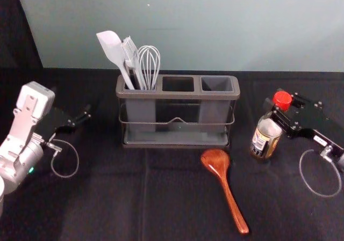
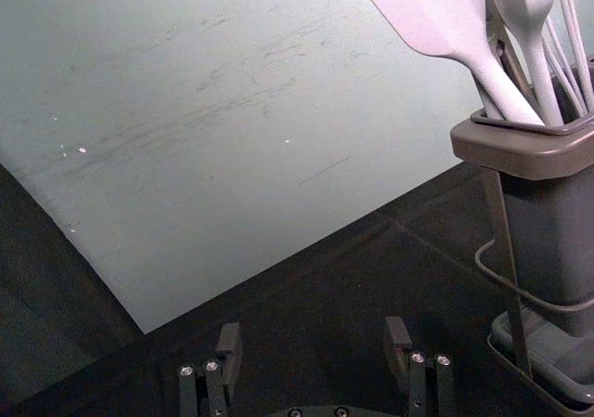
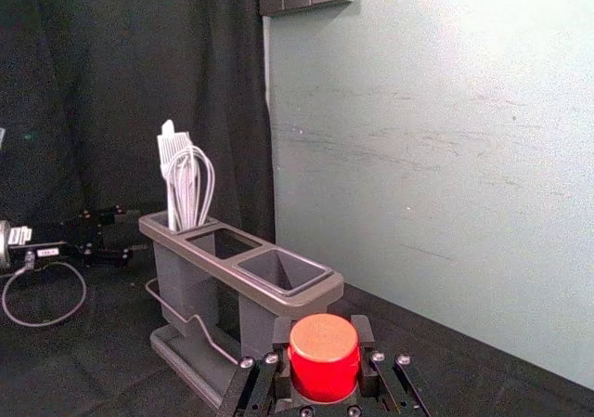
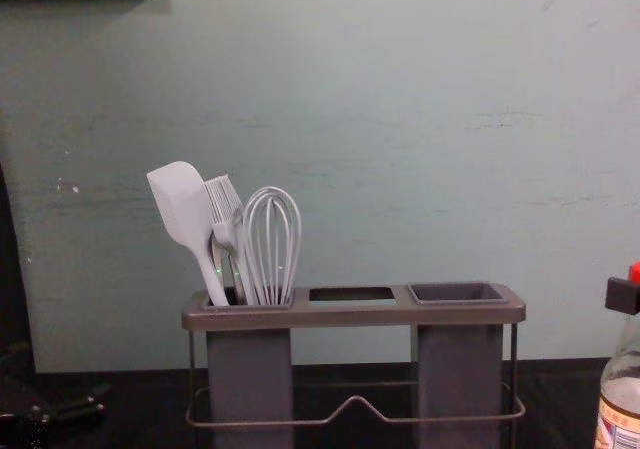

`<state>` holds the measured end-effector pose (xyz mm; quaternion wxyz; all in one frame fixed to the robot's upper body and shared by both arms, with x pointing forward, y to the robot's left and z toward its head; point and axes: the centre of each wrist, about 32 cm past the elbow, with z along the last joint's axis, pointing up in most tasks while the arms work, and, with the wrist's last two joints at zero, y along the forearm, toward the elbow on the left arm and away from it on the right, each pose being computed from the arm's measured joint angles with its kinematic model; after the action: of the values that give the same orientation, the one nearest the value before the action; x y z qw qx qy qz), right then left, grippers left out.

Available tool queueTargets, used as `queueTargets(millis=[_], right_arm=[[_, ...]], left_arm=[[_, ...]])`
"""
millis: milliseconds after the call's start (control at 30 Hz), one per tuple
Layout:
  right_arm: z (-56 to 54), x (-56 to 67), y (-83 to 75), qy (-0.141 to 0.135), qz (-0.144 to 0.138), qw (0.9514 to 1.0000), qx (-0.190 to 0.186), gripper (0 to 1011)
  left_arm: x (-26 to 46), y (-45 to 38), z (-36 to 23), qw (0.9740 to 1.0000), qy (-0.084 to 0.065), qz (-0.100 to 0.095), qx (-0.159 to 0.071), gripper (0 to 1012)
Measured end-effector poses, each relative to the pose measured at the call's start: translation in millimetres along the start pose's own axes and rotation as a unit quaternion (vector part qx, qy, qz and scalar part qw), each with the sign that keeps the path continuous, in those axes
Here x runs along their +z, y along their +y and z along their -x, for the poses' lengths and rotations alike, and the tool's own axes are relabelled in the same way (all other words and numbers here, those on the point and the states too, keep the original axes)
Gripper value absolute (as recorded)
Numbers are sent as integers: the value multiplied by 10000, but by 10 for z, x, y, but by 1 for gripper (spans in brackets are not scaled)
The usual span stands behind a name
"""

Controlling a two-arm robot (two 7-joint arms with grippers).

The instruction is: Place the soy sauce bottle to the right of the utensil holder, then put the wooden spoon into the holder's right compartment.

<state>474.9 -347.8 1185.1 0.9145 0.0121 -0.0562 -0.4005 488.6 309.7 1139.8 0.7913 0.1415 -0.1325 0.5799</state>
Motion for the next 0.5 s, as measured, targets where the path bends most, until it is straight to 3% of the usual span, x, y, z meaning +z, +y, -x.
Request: queueTargets(millis=[500], right_arm=[[-47, -23, 60, -19, 81, 10000, -50, 382]], left_arm=[[0, 0, 0, 10000, 0, 0, 0, 1005]])
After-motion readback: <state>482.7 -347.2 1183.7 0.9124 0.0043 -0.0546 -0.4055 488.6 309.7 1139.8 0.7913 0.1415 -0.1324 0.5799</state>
